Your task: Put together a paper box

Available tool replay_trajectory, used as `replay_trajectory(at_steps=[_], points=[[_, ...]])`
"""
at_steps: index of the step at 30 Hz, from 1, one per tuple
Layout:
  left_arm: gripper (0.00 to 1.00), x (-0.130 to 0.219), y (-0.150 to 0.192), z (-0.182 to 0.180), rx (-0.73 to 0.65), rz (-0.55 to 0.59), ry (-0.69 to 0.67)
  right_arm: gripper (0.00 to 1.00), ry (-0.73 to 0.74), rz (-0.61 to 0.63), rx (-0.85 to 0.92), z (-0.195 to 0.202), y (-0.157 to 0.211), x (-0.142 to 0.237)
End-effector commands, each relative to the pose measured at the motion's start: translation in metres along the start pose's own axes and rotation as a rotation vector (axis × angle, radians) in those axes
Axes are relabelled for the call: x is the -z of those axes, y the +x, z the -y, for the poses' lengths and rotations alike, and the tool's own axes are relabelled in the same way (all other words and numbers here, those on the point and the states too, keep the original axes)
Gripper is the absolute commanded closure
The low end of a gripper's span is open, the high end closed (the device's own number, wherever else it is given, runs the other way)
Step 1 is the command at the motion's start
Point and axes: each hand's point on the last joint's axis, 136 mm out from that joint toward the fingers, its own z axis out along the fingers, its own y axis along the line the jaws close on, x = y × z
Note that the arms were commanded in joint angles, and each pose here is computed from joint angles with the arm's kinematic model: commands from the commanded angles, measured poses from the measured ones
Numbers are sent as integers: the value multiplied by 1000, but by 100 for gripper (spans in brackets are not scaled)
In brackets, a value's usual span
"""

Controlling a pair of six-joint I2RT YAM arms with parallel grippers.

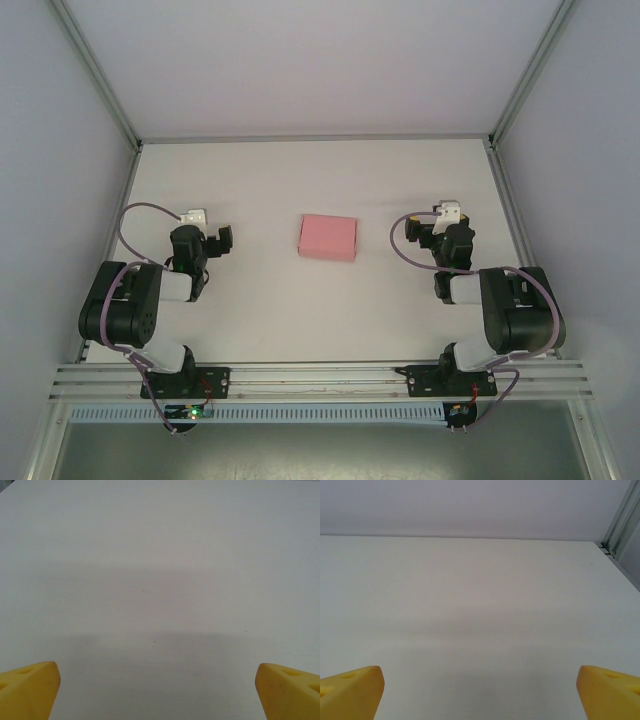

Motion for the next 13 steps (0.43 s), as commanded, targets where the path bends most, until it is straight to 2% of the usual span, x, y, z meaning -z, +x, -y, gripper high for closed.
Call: replay_trajectory(at_steps=[1,13], points=[[0,1,-23,-5,-12,78,-12,2,14,28,-15,3,-5,1],[0,1,-23,-4,-13,79,-10,2,16,29,-15,4,-5,2]])
